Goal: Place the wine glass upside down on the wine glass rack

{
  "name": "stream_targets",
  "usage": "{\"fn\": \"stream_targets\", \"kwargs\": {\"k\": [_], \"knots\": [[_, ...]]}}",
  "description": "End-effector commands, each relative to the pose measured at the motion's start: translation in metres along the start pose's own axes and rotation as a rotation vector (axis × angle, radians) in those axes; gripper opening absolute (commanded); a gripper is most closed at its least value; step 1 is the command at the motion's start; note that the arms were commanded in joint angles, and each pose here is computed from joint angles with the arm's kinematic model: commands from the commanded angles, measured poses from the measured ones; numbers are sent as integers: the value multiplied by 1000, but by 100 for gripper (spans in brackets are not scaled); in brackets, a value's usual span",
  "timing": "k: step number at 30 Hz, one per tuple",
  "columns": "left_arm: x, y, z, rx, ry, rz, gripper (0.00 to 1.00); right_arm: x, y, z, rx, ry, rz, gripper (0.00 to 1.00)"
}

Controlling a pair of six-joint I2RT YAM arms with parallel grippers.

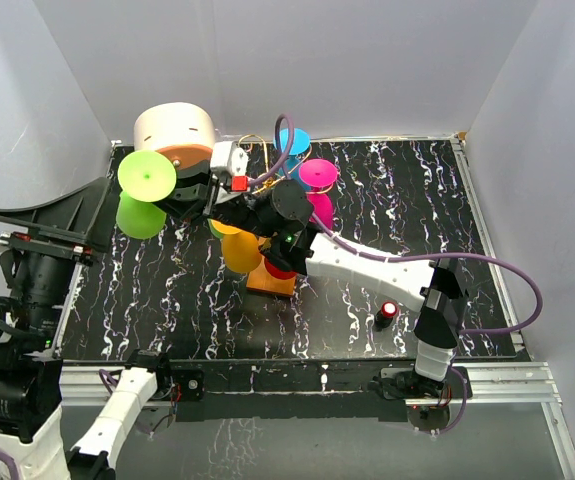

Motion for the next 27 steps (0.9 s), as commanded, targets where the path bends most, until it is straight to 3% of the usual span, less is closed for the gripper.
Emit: {"fn": "stream_targets", "kwargs": {"k": [1,11,27], "knots": [[10,-4,2,-12,70,-10,67,-7,6,4,-51,-37,-83,0],[10,19,8,-70,64,0,29,-4,15,3,-98,-6,-92,0],[11,38,17,-126,72,38,16,-9,28,-1,-194,26,-83,0]]}}
Point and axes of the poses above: each gripper's point midway between its finger pads, its own z axis out along the fingers, its own y axis along the line the jaws close on, x = y × z, the point moved 2 cm from there along -z, back along the fingers, and after that the axes turned 9 degrees about -z, right-handed, at the moved point
